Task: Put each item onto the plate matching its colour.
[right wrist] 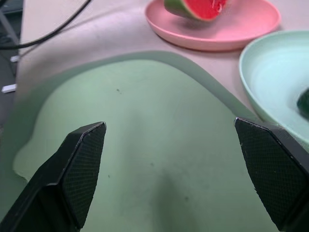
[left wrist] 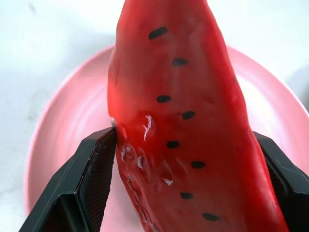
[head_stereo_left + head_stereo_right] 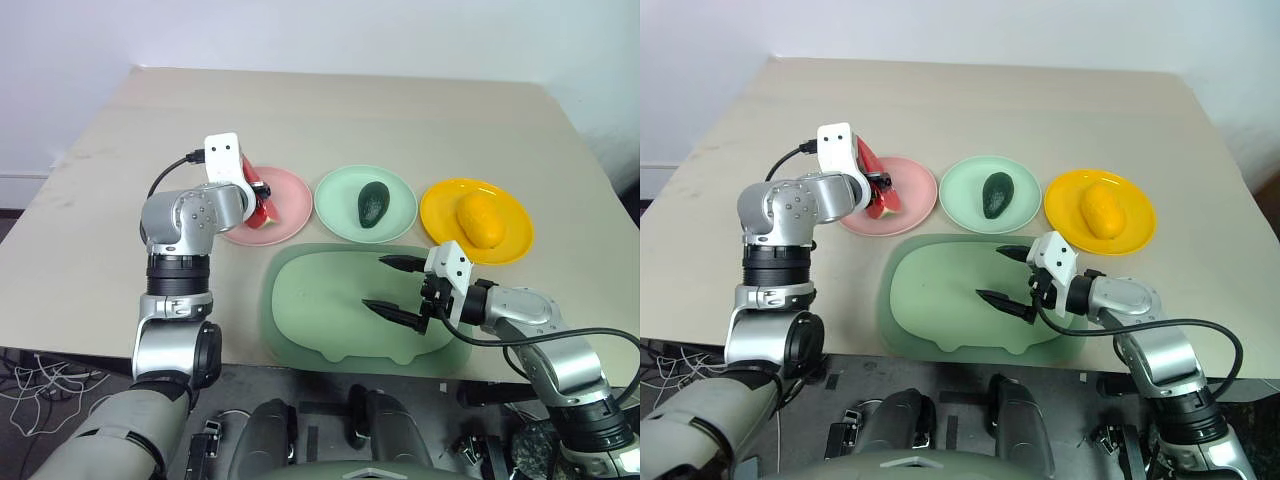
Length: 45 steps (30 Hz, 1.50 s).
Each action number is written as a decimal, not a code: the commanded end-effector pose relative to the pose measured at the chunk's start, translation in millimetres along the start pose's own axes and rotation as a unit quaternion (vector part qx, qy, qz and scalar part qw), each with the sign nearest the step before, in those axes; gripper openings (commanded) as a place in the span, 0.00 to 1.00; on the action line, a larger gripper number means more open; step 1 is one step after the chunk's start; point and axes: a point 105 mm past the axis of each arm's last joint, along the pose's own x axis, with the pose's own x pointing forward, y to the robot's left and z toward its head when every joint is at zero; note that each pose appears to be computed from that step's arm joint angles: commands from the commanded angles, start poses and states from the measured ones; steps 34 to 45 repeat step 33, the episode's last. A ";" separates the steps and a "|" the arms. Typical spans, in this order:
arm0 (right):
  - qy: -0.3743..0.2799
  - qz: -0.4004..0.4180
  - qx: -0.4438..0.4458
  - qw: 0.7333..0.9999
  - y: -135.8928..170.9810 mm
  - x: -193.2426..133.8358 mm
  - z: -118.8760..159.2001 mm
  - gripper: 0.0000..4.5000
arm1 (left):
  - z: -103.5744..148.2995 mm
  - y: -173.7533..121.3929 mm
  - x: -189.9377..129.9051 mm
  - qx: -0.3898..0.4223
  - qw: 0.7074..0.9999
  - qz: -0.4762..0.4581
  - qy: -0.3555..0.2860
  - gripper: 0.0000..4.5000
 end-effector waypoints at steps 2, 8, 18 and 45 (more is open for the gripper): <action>-0.014 -0.017 -0.016 1.000 -2.9 -4.4 7.7 1.00 | 19.4 -2.5 -8.0 -0.018 0.999 -0.005 -0.029 0.99; -0.015 -0.039 -0.016 0.999 -15.9 -3.8 13.8 1.00 | 32.1 -7.9 -27.3 -0.045 0.997 -0.035 -0.050 0.99; -0.016 -0.107 0.001 0.994 -62.9 -27.8 25.1 1.00 | 59.4 40.8 -102.5 0.096 0.956 -0.077 -0.267 0.99; 0.011 -0.163 -0.003 0.987 -92.1 -54.1 20.6 1.00 | -71.8 117.8 -123.5 0.244 0.943 -0.077 -0.214 0.99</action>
